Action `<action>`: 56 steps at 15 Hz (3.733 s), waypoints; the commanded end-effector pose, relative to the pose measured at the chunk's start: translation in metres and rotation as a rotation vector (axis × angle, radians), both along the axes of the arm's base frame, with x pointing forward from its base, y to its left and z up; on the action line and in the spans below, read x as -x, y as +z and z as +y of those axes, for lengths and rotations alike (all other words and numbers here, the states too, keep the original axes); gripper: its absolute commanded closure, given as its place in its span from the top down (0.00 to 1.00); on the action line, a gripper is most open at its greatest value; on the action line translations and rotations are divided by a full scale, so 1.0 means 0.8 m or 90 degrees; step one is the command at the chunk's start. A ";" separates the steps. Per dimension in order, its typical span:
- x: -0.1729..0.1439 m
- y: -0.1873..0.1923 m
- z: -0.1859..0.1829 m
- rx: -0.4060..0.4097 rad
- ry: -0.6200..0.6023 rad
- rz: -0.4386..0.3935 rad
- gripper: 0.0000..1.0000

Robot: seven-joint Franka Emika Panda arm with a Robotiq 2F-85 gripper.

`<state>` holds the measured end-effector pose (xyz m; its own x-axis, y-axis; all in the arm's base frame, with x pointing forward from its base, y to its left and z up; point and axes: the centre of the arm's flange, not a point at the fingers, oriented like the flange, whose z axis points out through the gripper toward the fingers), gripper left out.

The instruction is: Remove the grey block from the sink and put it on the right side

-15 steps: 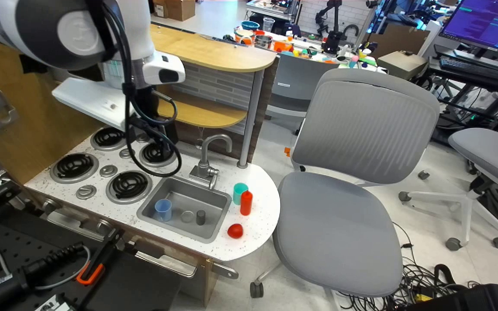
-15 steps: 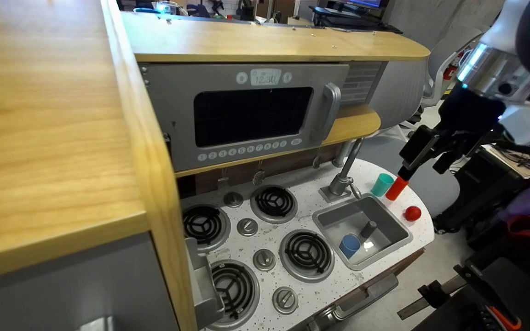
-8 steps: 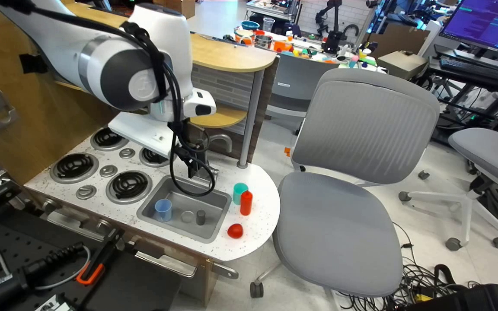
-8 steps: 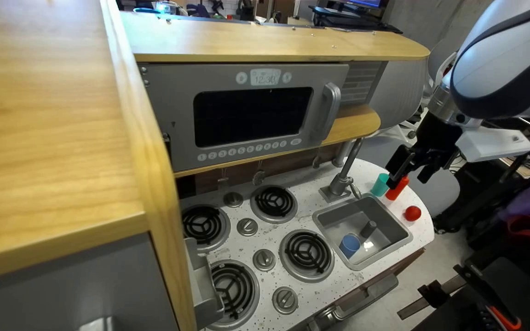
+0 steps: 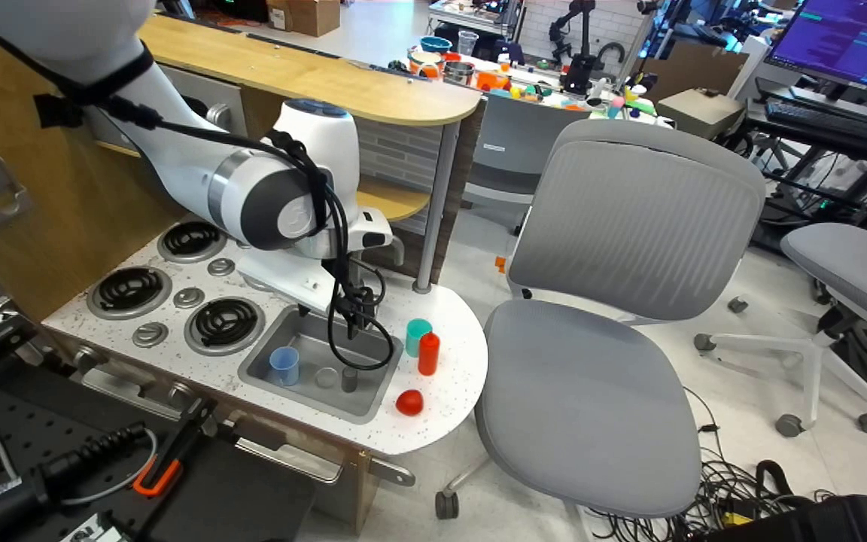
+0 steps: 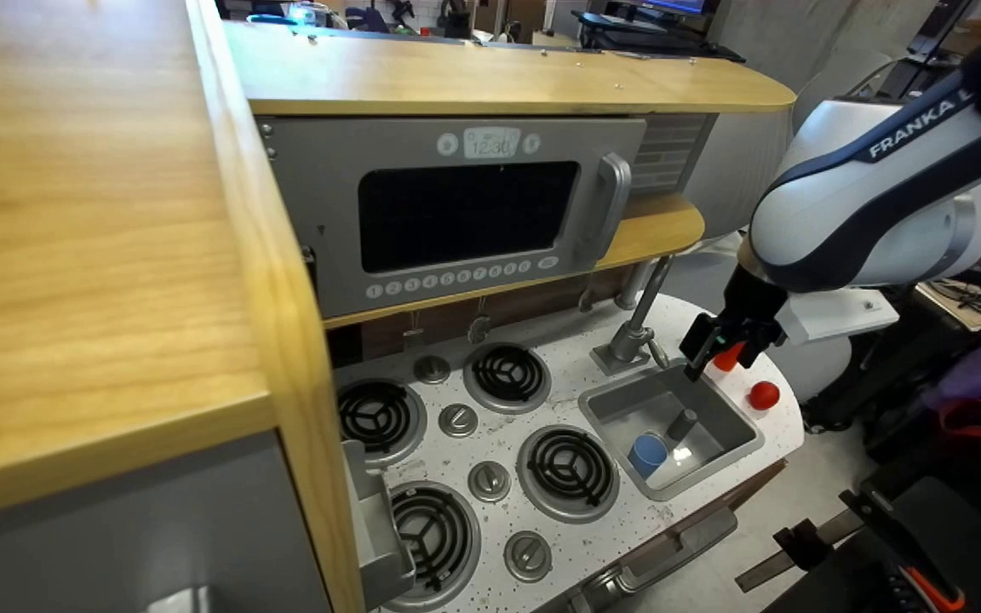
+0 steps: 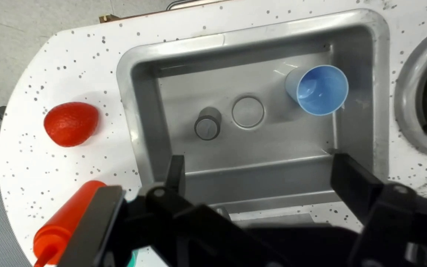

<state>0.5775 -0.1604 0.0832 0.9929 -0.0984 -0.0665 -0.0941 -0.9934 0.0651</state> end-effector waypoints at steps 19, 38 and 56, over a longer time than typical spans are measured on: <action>-0.042 -0.162 -0.037 0.026 0.006 0.035 1.00; -0.048 -0.160 -0.036 0.057 -0.013 0.054 0.05; 0.036 -0.017 -0.019 -0.045 -0.169 0.037 0.07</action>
